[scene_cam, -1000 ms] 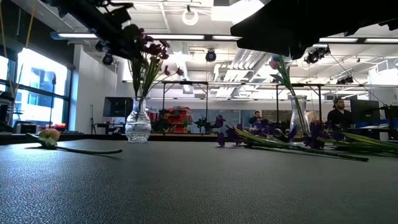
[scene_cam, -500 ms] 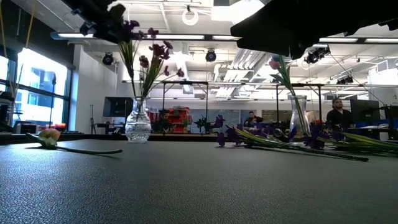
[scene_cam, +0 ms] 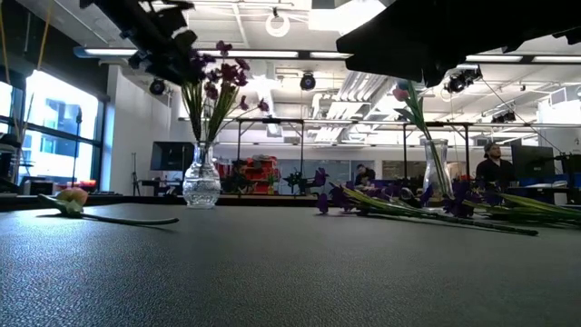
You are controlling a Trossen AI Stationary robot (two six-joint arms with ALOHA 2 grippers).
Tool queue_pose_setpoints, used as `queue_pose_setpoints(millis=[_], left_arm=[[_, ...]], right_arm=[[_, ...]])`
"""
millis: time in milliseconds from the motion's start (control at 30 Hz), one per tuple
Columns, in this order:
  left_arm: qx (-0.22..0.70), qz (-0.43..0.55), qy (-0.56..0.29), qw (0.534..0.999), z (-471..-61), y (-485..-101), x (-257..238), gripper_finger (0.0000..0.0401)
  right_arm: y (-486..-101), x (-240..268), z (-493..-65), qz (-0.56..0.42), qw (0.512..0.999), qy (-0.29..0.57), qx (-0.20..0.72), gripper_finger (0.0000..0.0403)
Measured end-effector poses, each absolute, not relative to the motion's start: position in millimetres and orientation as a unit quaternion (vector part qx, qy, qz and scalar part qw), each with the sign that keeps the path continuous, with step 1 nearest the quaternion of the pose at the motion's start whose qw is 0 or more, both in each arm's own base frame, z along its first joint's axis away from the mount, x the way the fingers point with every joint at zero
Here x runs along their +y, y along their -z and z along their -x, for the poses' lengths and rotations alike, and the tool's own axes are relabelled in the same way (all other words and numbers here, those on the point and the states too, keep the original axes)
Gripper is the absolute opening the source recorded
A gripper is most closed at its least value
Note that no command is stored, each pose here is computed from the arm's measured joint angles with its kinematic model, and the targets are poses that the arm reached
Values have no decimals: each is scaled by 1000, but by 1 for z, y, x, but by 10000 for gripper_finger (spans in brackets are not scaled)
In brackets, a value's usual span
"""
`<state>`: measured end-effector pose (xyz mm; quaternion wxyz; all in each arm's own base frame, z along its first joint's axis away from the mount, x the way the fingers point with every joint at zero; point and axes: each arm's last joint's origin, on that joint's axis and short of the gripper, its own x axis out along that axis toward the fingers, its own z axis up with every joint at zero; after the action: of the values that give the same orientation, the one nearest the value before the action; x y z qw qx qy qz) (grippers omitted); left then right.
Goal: Sort flowers into vase by color
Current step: Put the left violet flowers into the left transparent vase, then put the pink flowers into the right transparent vase
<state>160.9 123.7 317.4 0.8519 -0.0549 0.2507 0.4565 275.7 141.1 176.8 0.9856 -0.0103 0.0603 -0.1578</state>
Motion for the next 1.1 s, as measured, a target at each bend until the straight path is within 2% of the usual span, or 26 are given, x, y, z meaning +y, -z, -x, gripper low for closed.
queue_pose_setpoints(millis=[233, 333, 600, 767, 933, 1100], left_arm=[[272, 83, -462, 840, -163, -307, 140, 285], [274, 90, -463, 838, -159, -314, 142, 299], [286, 92, -460, 835, -146, -351, 130, 300], [275, 82, -439, 851, -138, -363, 112, 299], [268, 89, -392, 876, -131, -355, 80, 299], [250, 110, -350, 896, -127, -330, 48, 299]], right_arm=[[-176, 142, -276, 10, 987, 151, 64, 197], [-176, 142, -276, 9, 987, 145, 64, 197], [-176, 142, -276, 11, 987, 144, 65, 197], [-172, 141, -275, 24, 985, 147, 85, 197], [-174, 135, -266, 7, 977, 172, 124, 197], [-187, 128, -247, -44, 969, 182, 162, 197]])
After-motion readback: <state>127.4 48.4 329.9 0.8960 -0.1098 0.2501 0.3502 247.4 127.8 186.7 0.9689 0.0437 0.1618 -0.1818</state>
